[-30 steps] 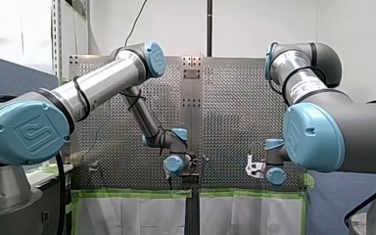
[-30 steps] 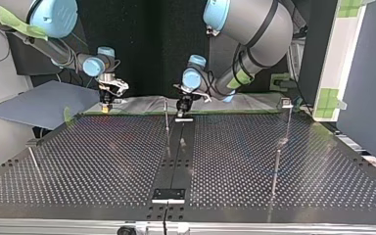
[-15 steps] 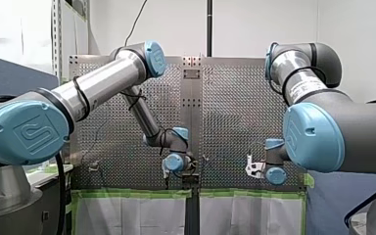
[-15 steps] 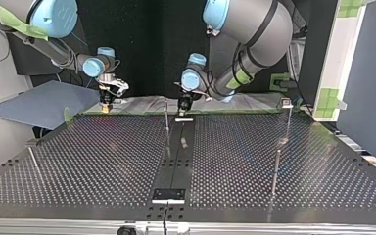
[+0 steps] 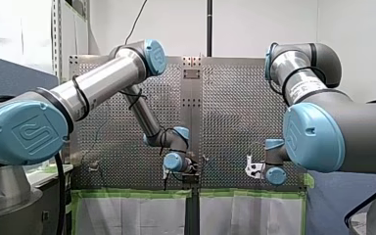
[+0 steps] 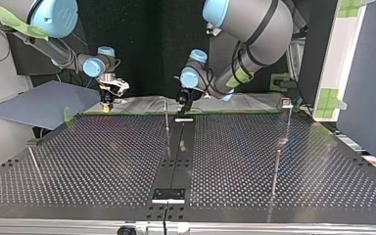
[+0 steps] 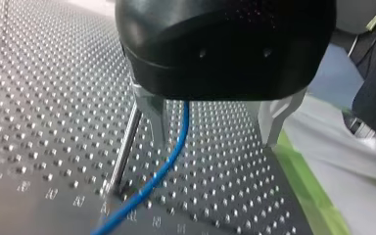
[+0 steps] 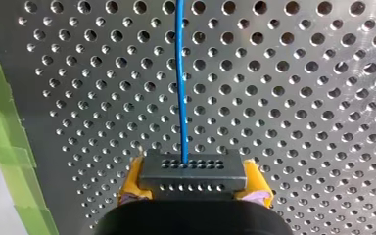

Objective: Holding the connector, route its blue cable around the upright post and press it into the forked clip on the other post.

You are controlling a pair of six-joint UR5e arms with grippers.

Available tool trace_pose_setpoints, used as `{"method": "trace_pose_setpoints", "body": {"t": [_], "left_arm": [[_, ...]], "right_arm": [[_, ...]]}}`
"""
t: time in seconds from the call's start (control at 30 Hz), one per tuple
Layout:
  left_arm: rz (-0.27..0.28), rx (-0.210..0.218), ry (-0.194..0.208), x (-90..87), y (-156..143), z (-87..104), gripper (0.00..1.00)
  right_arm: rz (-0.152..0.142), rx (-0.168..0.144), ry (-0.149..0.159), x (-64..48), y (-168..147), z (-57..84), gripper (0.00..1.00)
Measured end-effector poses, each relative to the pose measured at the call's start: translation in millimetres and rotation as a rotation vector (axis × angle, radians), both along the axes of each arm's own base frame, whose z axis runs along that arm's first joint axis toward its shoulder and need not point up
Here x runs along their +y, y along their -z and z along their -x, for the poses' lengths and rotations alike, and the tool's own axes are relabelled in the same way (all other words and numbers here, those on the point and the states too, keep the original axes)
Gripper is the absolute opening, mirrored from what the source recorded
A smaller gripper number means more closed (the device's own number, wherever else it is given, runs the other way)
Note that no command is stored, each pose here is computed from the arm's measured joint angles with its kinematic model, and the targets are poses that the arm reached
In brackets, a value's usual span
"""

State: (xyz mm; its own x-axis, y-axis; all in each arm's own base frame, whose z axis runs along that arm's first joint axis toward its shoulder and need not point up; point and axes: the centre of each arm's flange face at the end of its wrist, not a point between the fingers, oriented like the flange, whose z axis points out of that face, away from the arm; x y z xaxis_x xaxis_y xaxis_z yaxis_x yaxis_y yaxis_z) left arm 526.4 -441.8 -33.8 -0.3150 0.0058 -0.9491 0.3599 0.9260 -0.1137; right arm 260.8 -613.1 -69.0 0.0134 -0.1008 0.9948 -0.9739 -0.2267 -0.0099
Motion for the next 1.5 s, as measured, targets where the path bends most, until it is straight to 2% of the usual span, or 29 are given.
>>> {"method": "trace_pose_setpoints", "body": {"t": [0.27,0.6,1.5], "left_arm": [[0.031,-0.014,0.062,-2.5,-17,8.2,0.93],[0.035,0.019,0.129,-0.1,-6,28.7,0.93],[0.054,-0.009,0.178,-6.4,-28,51.4,0.93]], "right_arm": [[-0.005,0.001,-0.002,0.9,0,-0.8,0.0],[-0.015,0.003,-0.002,2.0,1,-0.5,0.0],[-0.029,0.007,-0.006,4.6,3,-2.5,0.0]]}}
